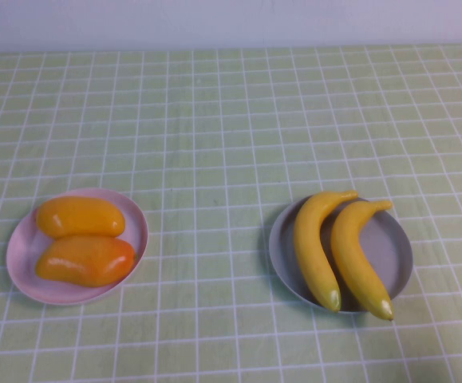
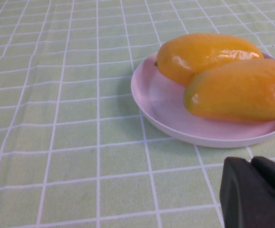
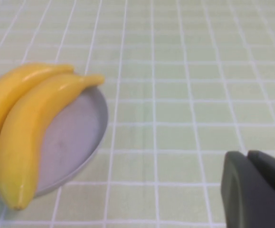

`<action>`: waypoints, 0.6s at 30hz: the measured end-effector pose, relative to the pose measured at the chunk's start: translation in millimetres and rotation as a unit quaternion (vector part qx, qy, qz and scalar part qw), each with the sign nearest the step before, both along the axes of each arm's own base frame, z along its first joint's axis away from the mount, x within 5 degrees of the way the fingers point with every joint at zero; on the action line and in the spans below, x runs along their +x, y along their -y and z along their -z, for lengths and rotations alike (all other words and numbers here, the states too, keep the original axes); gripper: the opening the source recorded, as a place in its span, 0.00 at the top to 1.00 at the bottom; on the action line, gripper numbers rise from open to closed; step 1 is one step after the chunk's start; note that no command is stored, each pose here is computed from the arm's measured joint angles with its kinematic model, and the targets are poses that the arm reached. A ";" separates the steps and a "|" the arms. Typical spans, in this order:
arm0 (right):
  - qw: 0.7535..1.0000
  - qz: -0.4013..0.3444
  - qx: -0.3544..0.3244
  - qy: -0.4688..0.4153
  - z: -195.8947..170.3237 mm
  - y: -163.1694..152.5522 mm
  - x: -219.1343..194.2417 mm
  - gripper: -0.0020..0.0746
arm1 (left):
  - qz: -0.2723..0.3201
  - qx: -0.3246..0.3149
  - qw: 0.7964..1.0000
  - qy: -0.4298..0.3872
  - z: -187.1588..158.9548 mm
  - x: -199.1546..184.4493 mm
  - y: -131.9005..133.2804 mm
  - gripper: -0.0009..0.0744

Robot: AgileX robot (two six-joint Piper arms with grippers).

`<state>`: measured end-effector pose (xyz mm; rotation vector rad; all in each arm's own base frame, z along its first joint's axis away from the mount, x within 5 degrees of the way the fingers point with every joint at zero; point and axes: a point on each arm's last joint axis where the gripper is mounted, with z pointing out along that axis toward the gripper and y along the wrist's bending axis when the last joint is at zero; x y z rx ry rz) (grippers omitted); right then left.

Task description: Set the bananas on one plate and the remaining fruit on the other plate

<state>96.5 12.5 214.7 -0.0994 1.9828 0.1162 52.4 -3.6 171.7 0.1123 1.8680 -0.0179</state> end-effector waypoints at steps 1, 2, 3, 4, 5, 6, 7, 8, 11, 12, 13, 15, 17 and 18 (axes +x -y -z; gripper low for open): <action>1.000 0.005 0.001 0.017 2.7 1.3 -5.9 0.99 | 0.000 0.000 1.000 0.000 0.0 0.0 0.0 0.99; 0.999 0.008 0.002 0.033 5.1 2.2 -11.2 0.99 | 0.000 0.000 1.000 0.000 0.0 0.0 0.0 0.99; 0.999 0.010 0.002 0.044 7.2 2.7 -14.9 0.99 | 0.000 0.000 1.000 0.000 0.0 0.0 0.0 0.99; 0.998 0.013 0.004 0.055 9.9 3.2 -19.0 0.99 | 0.000 0.000 1.000 0.000 0.0 0.0 0.0 0.99; 0.998 0.014 0.004 0.067 12.1 3.5 -22.4 0.99 | 0.000 0.000 1.000 0.000 0.0 0.0 0.0 0.99; 0.997 0.014 0.005 0.074 15.0 3.7 -25.0 0.99 | 0.000 0.000 1.000 0.000 0.0 0.0 0.0 0.99; 0.996 0.014 0.005 0.084 17.5 3.8 -27.8 0.99 | 0.000 0.000 1.000 0.000 0.0 0.0 0.0 0.99; 0.996 0.014 0.006 0.093 20.1 3.9 -30.4 0.99 | 0.000 0.000 1.000 0.000 0.0 0.0 0.0 0.99; 0.992 0.014 0.007 0.122 26.6 4.2 -36.8 0.99 | 0.000 0.000 1.000 0.000 0.0 0.0 0.0 0.99; 0.991 0.014 0.008 0.131 27.2 4.2 -38.3 0.99 | 0.000 0.000 1.000 0.000 0.0 0.0 0.0 0.99; 0.990 0.014 0.008 0.140 27.0 4.3 -39.6 0.99 | 0.000 0.000 1.000 0.000 0.0 0.0 0.0 0.99; 0.989 0.013 0.009 0.146 26.4 4.2 -40.7 0.99 | 0.000 0.000 1.000 0.000 0.0 0.0 0.0 0.99; 0.989 0.013 0.013 0.144 26.7 4.0 -40.7 0.99 | 0.000 0.000 1.000 0.000 0.0 0.0 0.0 0.99; 0.989 0.013 0.016 0.144 26.6 3.9 -40.8 0.99 | 0.000 0.000 1.000 0.000 0.0 0.0 0.0 0.99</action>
